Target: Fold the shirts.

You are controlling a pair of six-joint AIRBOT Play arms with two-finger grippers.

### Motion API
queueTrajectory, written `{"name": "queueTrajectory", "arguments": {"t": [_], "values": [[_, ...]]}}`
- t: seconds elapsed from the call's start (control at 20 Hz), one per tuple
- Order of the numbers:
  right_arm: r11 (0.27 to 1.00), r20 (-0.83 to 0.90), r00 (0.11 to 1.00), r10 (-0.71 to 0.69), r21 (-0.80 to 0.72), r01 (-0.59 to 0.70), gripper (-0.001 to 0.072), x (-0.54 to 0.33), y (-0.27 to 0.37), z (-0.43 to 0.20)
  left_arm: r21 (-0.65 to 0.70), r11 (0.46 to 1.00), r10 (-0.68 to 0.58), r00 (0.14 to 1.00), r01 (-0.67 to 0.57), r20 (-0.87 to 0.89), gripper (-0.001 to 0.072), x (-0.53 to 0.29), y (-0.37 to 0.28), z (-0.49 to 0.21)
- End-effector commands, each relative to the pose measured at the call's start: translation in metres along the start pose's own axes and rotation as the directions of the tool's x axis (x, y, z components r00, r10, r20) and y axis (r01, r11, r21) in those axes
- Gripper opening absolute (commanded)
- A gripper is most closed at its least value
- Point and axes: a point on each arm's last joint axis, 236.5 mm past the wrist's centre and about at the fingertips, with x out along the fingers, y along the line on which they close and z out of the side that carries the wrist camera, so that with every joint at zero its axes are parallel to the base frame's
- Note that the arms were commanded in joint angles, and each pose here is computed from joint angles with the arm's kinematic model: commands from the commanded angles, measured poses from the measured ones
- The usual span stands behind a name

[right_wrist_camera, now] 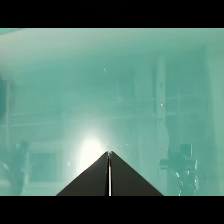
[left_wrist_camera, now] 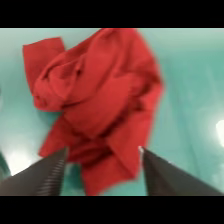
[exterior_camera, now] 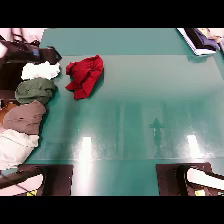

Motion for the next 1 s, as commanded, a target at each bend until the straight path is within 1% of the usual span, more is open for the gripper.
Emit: {"name": "queueTrajectory", "arguments": {"t": [0.0, 0.25, 0.35, 0.45, 0.5, 0.6, 0.65, 0.7, 0.75, 0.85, 0.95], "values": [[1.000, -0.011, 1.000, 0.001, -0.001, -0.001, 0.0015, 0.000, 0.000, -0.003, 0.031, 0.998, 0.048, 0.999, -0.048, -0.009, 0.0698, 0.084, 0.033, -0.017], [1.000, -0.063, 0.998, -0.001, -0.001, 0.001, 0.0016, 0.000, 0.000, -0.015, 0.011, 0.997, 0.081, 0.996, -0.080, -0.044, 0.0698, 0.147, 0.058, -0.049], [1.000, -0.064, 0.998, -0.001, -0.001, 0.001, 0.0016, 0.000, 0.000, -0.015, 0.016, 0.996, 0.088, 0.995, -0.087, -0.050, 0.0698, 0.159, 0.063, -0.055], [1.000, -0.064, 0.998, -0.001, -0.001, 0.001, 0.0016, 0.000, 0.000, -0.015, 0.019, 0.995, 0.096, 0.995, -0.095, -0.019, 0.0693, 0.162, 0.065, -0.050], [1.000, -0.063, 0.998, -0.001, -0.001, 0.001, 0.0016, 0.000, 0.000, -0.015, 0.019, 0.995, 0.099, 0.995, -0.099, 0.006, 0.0618, 0.161, 0.066, -0.042], [1.000, -0.059, 0.998, -0.001, -0.001, 0.001, 0.0016, 0.000, 0.000, -0.014, 0.021, 0.995, 0.100, 0.994, -0.101, 0.037, 0.0603, 0.158, 0.065, -0.030], [1.000, -0.059, 0.998, -0.001, -0.001, 0.001, 0.0016, 0.000, 0.000, -0.014, 0.022, 0.995, 0.097, 0.995, -0.097, 0.040, 0.0391, 0.156, 0.063, -0.026], [1.000, -0.060, 0.998, -0.001, -0.001, 0.001, 0.0016, 0.000, 0.000, -0.014, 0.026, 0.996, 0.090, 0.995, -0.091, 0.033, 0.0062, 0.154, 0.061, -0.023], [1.000, -0.061, 0.998, -0.001, 0.000, 0.001, 0.0016, 0.000, 0.000, -0.014, 0.025, 0.996, 0.080, 0.996, -0.081, 0.029, 0.0024, 0.150, 0.057, -0.017], [1.000, -0.061, 0.998, -0.001, 0.000, 0.001, 0.0016, 0.000, 0.000, -0.014, 0.040, 0.998, 0.050, 0.999, -0.051, 0.015, 0.0023, 0.135, 0.043, 0.001], [1.000, -0.061, 0.998, 0.000, 0.000, 0.000, 0.0016, 0.000, 0.000, -0.014, 0.089, 0.996, 0.009, 1.000, -0.012, 0.030, 0.0023, 0.107, 0.021, 0.036]]}}
